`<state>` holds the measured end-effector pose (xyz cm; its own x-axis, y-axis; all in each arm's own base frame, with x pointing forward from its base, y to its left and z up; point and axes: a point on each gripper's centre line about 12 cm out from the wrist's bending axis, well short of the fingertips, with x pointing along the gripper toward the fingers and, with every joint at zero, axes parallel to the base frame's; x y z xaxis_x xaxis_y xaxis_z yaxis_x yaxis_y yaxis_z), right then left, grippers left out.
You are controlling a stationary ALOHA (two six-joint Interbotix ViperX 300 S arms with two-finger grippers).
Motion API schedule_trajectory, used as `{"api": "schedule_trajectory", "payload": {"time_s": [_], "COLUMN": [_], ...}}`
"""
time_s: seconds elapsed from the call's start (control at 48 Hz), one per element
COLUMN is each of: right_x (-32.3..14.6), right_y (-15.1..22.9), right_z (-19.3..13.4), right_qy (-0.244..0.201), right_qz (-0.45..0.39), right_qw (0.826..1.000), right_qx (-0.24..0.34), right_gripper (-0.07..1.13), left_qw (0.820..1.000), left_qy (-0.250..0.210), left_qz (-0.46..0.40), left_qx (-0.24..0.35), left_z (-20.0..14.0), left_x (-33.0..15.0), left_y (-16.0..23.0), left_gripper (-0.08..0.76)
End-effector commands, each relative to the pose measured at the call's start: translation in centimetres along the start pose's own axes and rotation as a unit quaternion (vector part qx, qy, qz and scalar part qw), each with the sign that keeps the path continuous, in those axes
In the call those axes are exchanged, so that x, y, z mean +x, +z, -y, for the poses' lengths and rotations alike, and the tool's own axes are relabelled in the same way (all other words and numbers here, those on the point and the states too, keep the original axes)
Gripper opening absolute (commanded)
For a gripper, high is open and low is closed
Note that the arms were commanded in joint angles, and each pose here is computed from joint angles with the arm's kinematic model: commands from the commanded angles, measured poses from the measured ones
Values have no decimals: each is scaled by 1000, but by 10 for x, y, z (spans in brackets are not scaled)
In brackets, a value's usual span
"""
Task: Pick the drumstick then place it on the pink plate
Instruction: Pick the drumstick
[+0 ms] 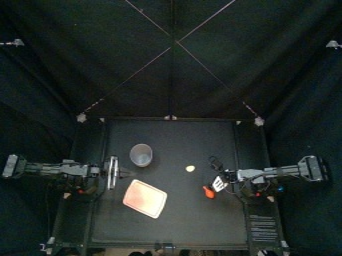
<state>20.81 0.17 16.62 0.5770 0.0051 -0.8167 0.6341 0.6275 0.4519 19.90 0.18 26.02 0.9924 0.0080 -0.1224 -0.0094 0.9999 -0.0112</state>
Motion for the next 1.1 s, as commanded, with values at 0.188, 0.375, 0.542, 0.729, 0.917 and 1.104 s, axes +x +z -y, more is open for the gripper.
{"api": "schedule_trajectory", "payload": {"time_s": [0.188,0.375,0.542,0.729,0.917,1.104], "right_x": [11,26,41,56,65,71], "right_y": [7,7,2,2,1,0], "right_z": [-7,-11,-16,-20,-19,-17], "right_qy": [-41,-64,-81,-98,-110,-119], "right_qz": [-23,-46,-69,-86,-95,-102], "right_qw": [999,997,994,991,989,987], "right_qx": [-19,-22,-28,-31,-30,-29], "right_gripper": [920,920,920,916,909,869], "left_qw": [1000,1000,1000,1000,1000,1000], "left_qy": [1,1,3,9,9,9], "left_qz": [8,8,5,0,-2,-5], "left_qx": [1,1,2,1,0,1], "left_z": [0,0,-1,-4,-4,-4], "left_x": [1,1,1,0,0,0], "left_y": [5,4,2,-2,-4,-6], "left_gripper": [-8,-8,-8,-8,-8,-8]}}
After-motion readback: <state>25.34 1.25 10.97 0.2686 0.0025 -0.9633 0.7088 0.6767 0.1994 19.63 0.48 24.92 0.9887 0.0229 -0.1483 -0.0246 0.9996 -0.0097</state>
